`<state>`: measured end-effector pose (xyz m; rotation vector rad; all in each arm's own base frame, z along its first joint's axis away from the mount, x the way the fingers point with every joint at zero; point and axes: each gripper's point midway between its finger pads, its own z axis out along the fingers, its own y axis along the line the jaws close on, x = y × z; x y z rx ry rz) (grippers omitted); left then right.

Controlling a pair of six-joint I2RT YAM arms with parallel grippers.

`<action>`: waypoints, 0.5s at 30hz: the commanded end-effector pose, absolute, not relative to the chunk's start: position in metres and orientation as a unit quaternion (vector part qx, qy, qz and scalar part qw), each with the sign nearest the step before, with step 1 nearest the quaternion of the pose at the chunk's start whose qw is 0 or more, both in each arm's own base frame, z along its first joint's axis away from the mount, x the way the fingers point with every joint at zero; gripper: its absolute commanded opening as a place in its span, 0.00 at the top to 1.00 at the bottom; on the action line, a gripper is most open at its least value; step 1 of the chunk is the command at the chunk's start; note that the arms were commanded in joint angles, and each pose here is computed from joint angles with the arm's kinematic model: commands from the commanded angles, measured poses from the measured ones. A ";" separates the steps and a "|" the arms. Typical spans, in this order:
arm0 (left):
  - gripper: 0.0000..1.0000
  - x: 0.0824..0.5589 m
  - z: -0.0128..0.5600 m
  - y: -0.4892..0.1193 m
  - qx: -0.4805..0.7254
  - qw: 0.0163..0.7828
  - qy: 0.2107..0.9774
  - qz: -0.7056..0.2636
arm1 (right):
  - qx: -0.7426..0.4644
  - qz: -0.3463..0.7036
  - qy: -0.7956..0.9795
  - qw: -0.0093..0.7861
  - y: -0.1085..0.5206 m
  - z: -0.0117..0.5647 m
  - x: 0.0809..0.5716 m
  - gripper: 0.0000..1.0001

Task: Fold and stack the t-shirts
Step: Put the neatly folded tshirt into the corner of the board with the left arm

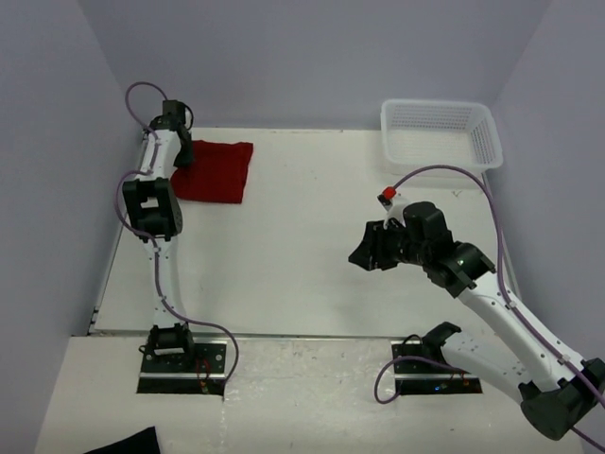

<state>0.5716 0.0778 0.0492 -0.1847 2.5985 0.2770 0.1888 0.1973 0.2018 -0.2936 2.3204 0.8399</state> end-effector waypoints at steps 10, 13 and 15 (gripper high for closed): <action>1.00 0.591 0.065 0.134 -0.063 0.302 0.928 0.208 | -0.101 0.291 0.893 0.327 0.185 0.194 0.186 0.54; 1.00 0.595 0.070 0.150 -0.080 0.312 0.913 0.249 | -0.099 0.286 0.894 0.330 0.181 0.193 0.185 0.54; 1.00 0.601 0.075 0.155 -0.088 0.327 0.903 0.266 | -0.095 0.284 0.896 0.328 0.180 0.192 0.184 0.54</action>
